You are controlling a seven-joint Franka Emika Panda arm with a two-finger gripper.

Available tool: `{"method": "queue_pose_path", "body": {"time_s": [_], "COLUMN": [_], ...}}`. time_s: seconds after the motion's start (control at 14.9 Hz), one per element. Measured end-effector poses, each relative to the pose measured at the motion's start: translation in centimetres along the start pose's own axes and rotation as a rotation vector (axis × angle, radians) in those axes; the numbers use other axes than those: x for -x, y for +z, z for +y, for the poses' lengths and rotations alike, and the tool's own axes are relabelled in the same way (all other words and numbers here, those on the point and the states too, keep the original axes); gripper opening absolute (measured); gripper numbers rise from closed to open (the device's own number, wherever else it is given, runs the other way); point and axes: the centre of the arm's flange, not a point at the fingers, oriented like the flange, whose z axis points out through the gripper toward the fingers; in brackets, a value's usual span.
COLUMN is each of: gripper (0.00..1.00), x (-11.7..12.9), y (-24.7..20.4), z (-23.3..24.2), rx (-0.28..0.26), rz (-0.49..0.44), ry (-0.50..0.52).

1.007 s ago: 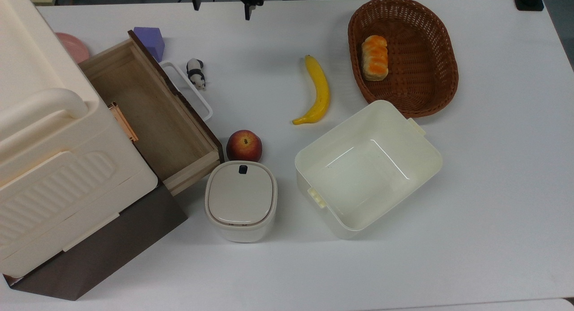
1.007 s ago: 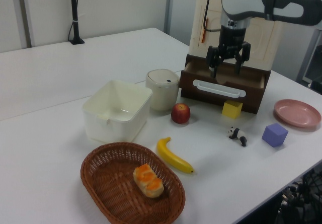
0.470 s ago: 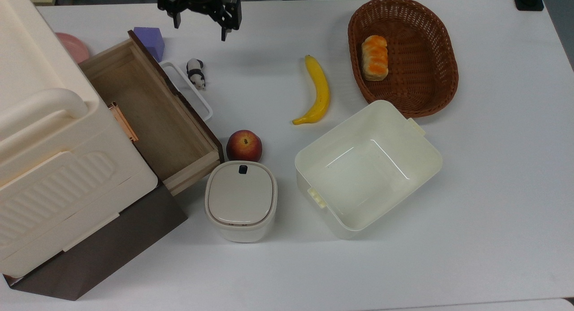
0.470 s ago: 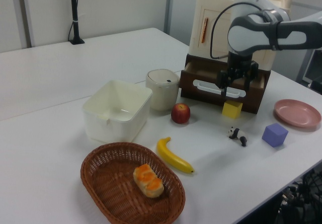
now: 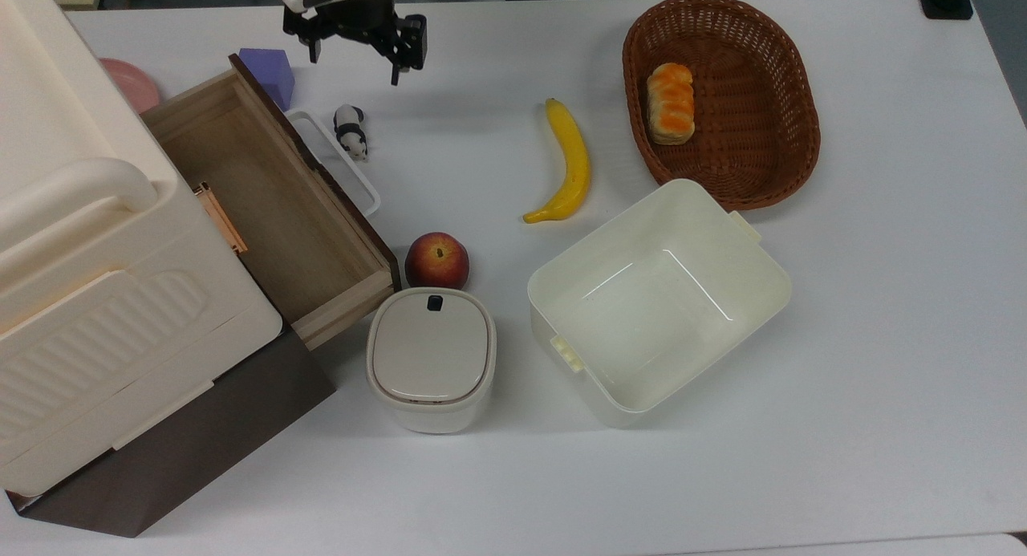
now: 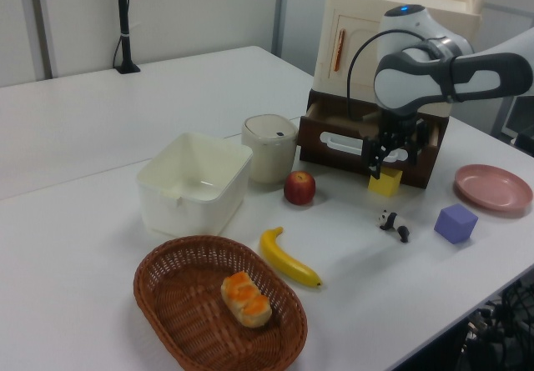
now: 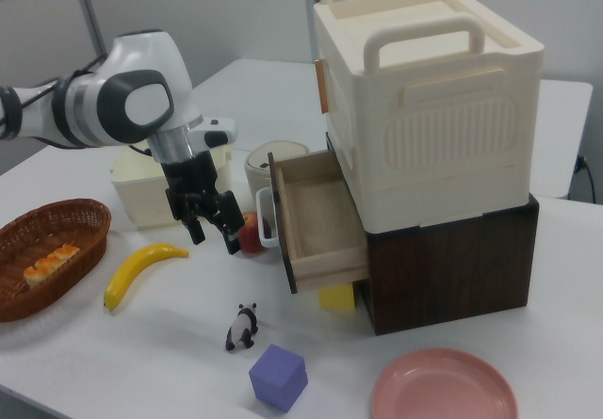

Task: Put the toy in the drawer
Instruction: 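Lower the gripper onto the black-and-white panda toy and close it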

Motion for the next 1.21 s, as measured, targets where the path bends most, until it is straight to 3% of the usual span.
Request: {"method": "queue_pose_path", "body": {"time_s": [0.34, 0.74, 0.94, 1.21], "gripper": [1.0, 1.0, 1.0, 1.0], "x": [-1.4, -1.1, -1.2, -0.7], "y": [3.9, 7.3, 8.5, 9.9], "z": [-1.2, -2.0, 0.3, 2.8], "rx": [0.001, -0.023, -0.037, -0.039], "rz": [0.002, 0.062, 0.096, 0.074], "ry": [-0.018, -0.03, 0.018, 0.068]}}
